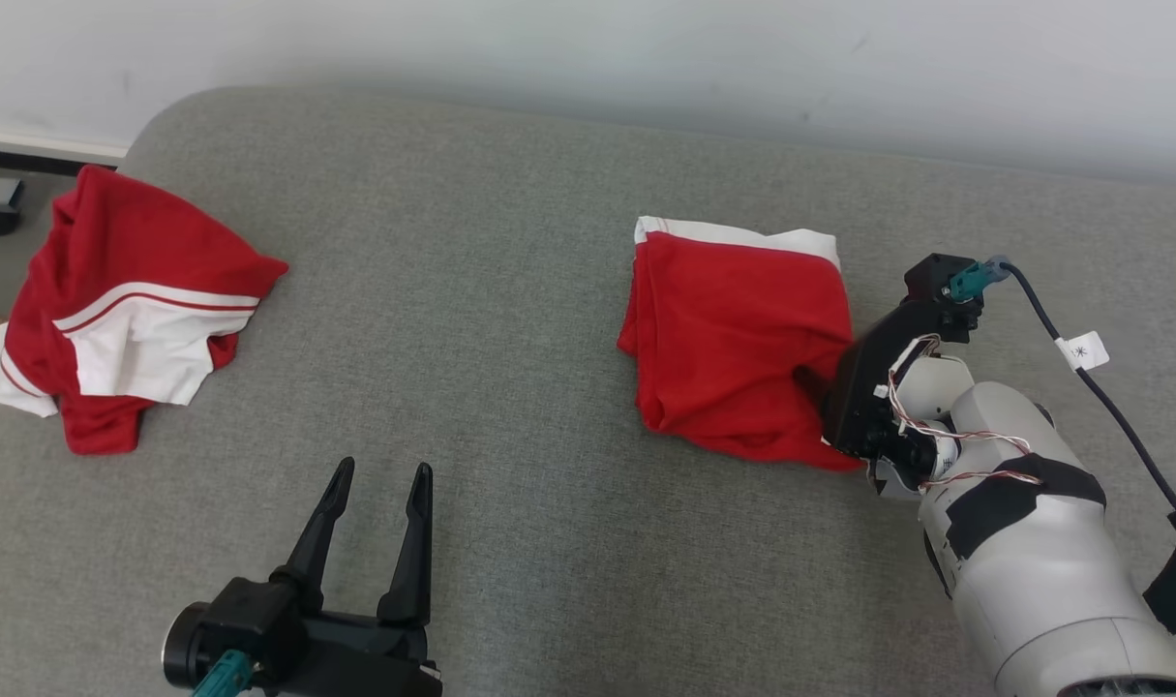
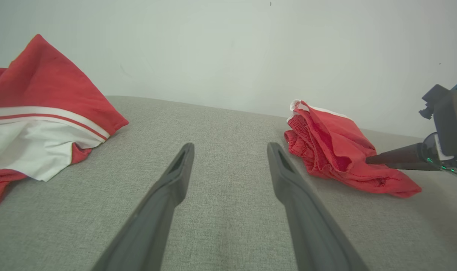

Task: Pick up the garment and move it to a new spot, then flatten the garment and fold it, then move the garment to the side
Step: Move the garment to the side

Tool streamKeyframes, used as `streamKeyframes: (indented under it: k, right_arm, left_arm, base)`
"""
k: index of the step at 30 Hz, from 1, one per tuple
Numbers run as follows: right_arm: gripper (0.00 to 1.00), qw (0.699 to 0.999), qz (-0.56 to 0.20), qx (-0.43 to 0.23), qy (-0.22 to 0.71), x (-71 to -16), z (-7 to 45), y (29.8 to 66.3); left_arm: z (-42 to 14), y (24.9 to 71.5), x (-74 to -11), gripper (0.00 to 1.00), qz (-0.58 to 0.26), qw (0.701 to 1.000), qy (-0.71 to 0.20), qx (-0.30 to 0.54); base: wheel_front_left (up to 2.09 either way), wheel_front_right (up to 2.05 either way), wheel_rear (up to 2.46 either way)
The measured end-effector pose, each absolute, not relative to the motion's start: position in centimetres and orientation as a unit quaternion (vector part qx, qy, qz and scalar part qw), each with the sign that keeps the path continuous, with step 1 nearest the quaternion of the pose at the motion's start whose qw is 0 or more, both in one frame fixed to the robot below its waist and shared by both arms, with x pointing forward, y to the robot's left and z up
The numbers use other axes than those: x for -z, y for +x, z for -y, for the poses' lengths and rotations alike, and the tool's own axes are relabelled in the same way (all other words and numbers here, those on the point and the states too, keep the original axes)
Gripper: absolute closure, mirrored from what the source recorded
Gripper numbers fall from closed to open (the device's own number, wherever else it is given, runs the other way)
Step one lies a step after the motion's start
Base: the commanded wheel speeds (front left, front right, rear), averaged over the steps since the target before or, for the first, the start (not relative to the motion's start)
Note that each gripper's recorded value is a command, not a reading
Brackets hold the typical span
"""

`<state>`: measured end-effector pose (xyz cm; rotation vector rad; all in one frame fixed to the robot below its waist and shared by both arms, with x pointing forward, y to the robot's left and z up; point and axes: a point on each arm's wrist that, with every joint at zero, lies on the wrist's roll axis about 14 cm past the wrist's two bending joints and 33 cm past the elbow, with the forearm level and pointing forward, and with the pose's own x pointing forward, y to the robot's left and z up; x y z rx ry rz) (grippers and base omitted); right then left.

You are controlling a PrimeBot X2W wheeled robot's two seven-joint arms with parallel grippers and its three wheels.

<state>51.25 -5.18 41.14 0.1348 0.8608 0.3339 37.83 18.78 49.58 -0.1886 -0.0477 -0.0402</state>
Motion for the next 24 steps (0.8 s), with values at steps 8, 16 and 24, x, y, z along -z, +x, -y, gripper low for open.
streamKeyframes:
  k: [8,16,24]
  right_arm:
    - [1.00,0.890,-0.418,-0.160,0.083,-40.3,4.5,51.5]
    - [1.00,0.910,-0.399,-0.094,0.061,-40.2,10.8,52.1]
    - [1.00,0.921,-0.388,0.018,-0.037,-40.8,23.7,52.5]
  left_arm:
    - [-19.5,38.2,-49.4,0.00,0.022,0.995,-0.094,0.010]
    - [-18.8,39.7,-49.5,0.00,0.027,0.995,-0.091,0.028]
    - [-18.1,42.1,-49.8,0.00,0.037,0.994,-0.086,0.048]
  base:
    - [0.00,0.00,0.00]
    - [0.00,0.00,0.00]
    - [0.00,0.00,0.00]
